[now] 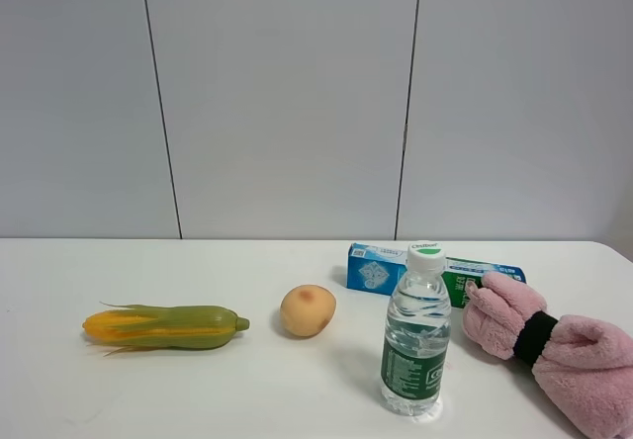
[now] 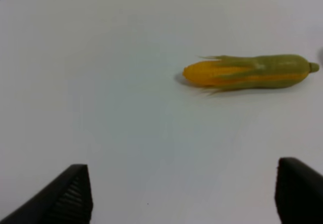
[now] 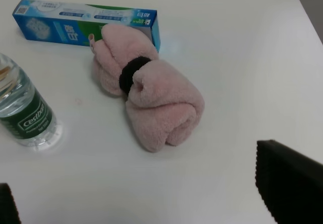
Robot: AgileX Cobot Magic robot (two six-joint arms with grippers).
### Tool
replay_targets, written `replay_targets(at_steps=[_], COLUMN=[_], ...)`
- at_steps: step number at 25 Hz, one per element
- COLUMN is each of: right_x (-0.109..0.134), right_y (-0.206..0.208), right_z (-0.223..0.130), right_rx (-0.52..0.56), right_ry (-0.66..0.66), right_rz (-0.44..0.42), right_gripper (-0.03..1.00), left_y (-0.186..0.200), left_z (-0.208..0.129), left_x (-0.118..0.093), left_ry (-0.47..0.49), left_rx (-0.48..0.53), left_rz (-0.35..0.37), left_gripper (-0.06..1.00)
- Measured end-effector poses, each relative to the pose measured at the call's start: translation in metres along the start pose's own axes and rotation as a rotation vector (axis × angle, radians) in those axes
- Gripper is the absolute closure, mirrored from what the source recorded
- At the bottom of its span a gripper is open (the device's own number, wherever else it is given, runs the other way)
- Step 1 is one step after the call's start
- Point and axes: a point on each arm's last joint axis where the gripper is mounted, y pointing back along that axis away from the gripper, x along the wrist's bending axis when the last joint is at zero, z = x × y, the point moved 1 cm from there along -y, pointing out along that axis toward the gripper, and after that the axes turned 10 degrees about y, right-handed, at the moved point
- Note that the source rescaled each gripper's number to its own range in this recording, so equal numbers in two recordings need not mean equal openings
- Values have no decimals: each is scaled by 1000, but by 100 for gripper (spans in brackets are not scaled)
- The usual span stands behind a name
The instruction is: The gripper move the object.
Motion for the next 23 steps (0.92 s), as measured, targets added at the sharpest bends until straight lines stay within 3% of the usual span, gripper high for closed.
replay_targets(at_steps=[23], right_x=[0], right_y=[0], right_z=[0], right_rx=[0], right_ry=[0], right_rz=[0], right_gripper=[-3], left_y=[0], left_z=[1], left_x=[1], left_ry=[17], left_rx=[-7], left_rz=[10], left_gripper=[19])
